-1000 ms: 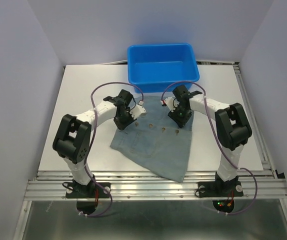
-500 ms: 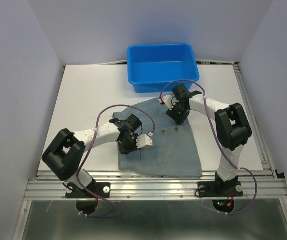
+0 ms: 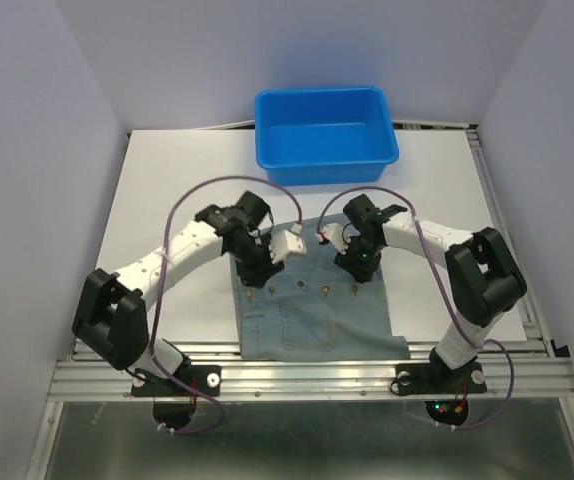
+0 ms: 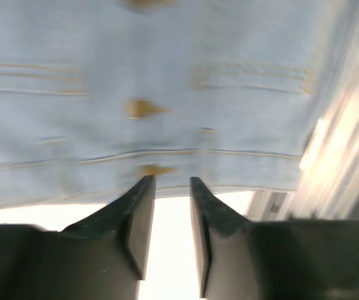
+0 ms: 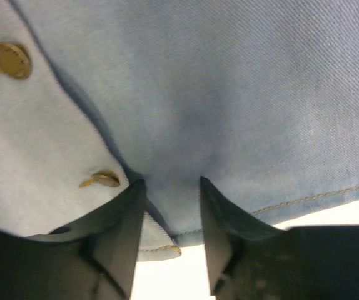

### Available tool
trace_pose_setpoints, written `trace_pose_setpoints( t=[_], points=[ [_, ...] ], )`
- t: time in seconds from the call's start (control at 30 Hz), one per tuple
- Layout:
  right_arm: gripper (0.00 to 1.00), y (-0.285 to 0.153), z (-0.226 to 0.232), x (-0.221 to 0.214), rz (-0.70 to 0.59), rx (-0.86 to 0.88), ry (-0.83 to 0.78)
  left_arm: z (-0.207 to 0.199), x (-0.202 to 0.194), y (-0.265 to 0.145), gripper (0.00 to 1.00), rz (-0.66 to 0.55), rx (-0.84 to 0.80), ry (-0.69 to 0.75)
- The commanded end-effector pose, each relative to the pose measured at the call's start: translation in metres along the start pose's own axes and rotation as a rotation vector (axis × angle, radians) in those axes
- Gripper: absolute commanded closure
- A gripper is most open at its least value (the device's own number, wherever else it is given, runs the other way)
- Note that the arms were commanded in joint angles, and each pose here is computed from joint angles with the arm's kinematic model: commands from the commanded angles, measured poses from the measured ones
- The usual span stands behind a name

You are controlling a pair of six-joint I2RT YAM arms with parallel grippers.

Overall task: Fold and stack the skirts
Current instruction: Flatten the skirt out, then fold the skirt

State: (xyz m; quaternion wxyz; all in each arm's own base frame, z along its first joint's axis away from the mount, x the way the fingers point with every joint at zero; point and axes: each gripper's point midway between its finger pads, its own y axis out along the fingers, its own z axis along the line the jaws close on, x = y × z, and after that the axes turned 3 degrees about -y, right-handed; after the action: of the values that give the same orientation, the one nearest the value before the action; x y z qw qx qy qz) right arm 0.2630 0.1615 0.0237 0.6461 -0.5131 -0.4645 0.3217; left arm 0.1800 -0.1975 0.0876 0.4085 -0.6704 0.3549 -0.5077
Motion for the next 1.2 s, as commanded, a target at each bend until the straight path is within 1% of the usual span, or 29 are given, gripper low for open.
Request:
trace_pose_setpoints(
  t=[0.0, 0.03, 0.07, 0.1, 0.13, 0.17, 0.2, 0.23, 0.3, 0.33, 0.4, 0.43, 0.47, 0.53, 0.6, 0.73, 1.0, 1.13, 1.17],
  points=[
    [0.47, -0.038, -0.018, 0.029, -0.098, -0.079, 0.005, 0.054, 0.037, -0.071, 0.48, -0.190, 0.121, -0.059],
    [0.35, -0.046, -0.029, 0.039, -0.124, -0.110, 0.010, 0.068, 0.041, -0.080, 0.43, -0.214, 0.154, -0.077],
    [0.31, -0.063, -0.047, 0.060, -0.179, -0.159, 0.007, 0.080, 0.043, -0.086, 0.41, -0.229, 0.177, -0.093],
    [0.27, -0.071, -0.060, 0.068, -0.199, -0.189, 0.014, 0.092, 0.044, -0.093, 0.40, -0.245, 0.198, -0.111],
    [0.25, -0.072, -0.077, 0.068, -0.199, -0.209, 0.034, 0.114, 0.043, -0.101, 0.34, -0.261, 0.225, -0.150],
    [0.23, -0.077, -0.085, 0.077, -0.212, -0.228, 0.031, 0.125, 0.041, -0.103, 0.32, -0.265, 0.239, -0.166],
    [0.21, -0.093, -0.106, 0.085, -0.246, -0.278, 0.034, 0.138, 0.042, -0.103, 0.31, -0.268, 0.250, -0.187],
    [0.21, -0.097, -0.120, 0.087, -0.253, -0.307, 0.038, 0.154, 0.037, -0.108, 0.29, -0.278, 0.284, -0.212],
    [0.22, -0.096, -0.146, 0.081, -0.246, -0.336, 0.040, 0.170, 0.032, -0.109, 0.29, -0.288, 0.311, -0.255],
    [0.23, -0.103, -0.159, 0.085, -0.260, -0.367, 0.031, 0.180, 0.031, -0.106, 0.29, -0.292, 0.313, -0.275],
    [0.28, -0.101, -0.175, 0.084, -0.252, -0.380, 0.006, 0.191, 0.024, -0.104, 0.31, -0.296, 0.314, -0.310],
    [0.30, -0.096, -0.187, 0.083, -0.255, -0.377, 0.009, 0.195, 0.022, -0.098, 0.31, -0.300, 0.290, -0.321],
    [0.32, -0.094, -0.190, 0.086, -0.256, -0.372, -0.019, 0.197, 0.020, -0.095, 0.33, -0.297, 0.281, -0.332],
    [0.34, -0.081, -0.201, 0.079, -0.240, -0.353, -0.023, 0.202, 0.015, -0.088, 0.35, -0.287, 0.266, -0.349],
    [0.37, -0.074, -0.204, 0.082, -0.242, -0.338, -0.058, 0.205, 0.011, -0.083, 0.35, -0.283, 0.258, -0.357],
    [0.38, -0.050, -0.204, 0.075, -0.231, -0.281, -0.072, 0.208, 0.005, -0.077, 0.36, -0.276, 0.256, -0.365],
    [0.41, -0.022, -0.214, 0.065, -0.215, -0.251, -0.078, 0.213, -0.007, -0.066, 0.36, -0.271, 0.252, -0.395],
    [0.48, -0.014, -0.212, 0.061, -0.204, -0.233, -0.087, 0.217, -0.012, -0.057, 0.36, -0.248, 0.245, -0.408],
    [0.52, -0.011, -0.210, 0.059, -0.201, -0.223, -0.091, 0.218, -0.015, -0.055, 0.37, -0.241, 0.244, -0.412]
  ],
)
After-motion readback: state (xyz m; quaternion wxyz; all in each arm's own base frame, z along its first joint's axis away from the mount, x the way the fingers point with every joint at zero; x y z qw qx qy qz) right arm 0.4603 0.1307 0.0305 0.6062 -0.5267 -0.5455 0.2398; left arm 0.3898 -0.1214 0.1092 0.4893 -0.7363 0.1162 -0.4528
